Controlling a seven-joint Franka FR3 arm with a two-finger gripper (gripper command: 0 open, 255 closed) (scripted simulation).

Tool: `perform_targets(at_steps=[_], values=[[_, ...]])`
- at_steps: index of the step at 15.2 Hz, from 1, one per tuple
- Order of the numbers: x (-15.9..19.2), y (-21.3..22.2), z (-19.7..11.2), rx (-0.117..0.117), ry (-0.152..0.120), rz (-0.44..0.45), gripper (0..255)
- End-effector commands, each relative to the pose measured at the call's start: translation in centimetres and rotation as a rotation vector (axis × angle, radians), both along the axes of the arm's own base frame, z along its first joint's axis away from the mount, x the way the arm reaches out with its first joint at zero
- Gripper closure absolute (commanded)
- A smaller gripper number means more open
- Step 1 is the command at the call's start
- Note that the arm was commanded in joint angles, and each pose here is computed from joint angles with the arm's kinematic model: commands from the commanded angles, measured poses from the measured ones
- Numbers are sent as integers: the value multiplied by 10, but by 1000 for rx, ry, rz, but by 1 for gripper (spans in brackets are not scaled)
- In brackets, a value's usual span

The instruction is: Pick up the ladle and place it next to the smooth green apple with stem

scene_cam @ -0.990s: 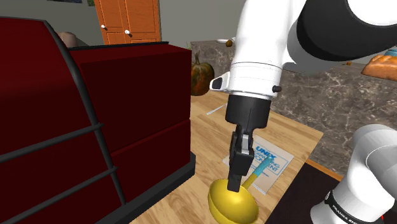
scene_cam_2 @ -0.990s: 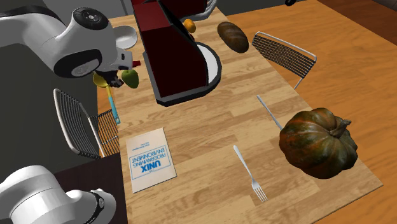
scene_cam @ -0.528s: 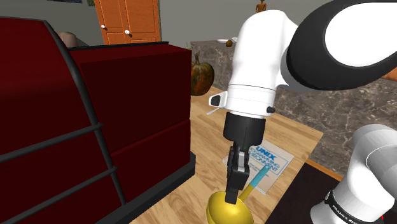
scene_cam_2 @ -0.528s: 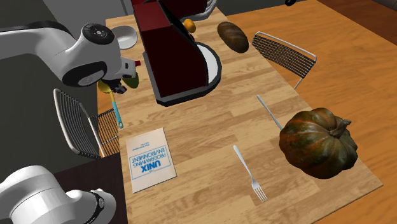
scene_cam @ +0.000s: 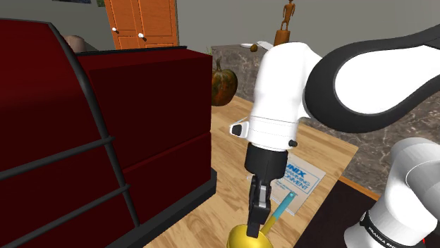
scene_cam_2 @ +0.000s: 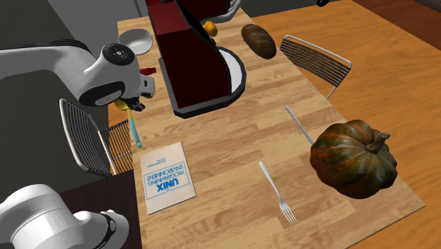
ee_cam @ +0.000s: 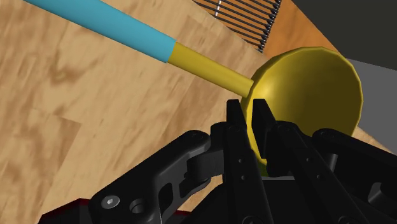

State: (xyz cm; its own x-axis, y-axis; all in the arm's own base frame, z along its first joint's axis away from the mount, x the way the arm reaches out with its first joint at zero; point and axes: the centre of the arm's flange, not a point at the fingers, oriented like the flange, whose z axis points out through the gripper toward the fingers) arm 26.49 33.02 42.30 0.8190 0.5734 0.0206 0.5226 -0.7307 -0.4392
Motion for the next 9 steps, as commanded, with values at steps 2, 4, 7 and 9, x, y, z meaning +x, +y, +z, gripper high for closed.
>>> perform_targets(at_steps=[2, 4, 7, 9], values=[[0, 1, -16, 0, -1, 0, 255], [0, 1, -26, 0, -1, 0, 255], [0, 1, -42, 0, -1, 0, 255], [0, 1, -53, 0, -1, 0, 255]])
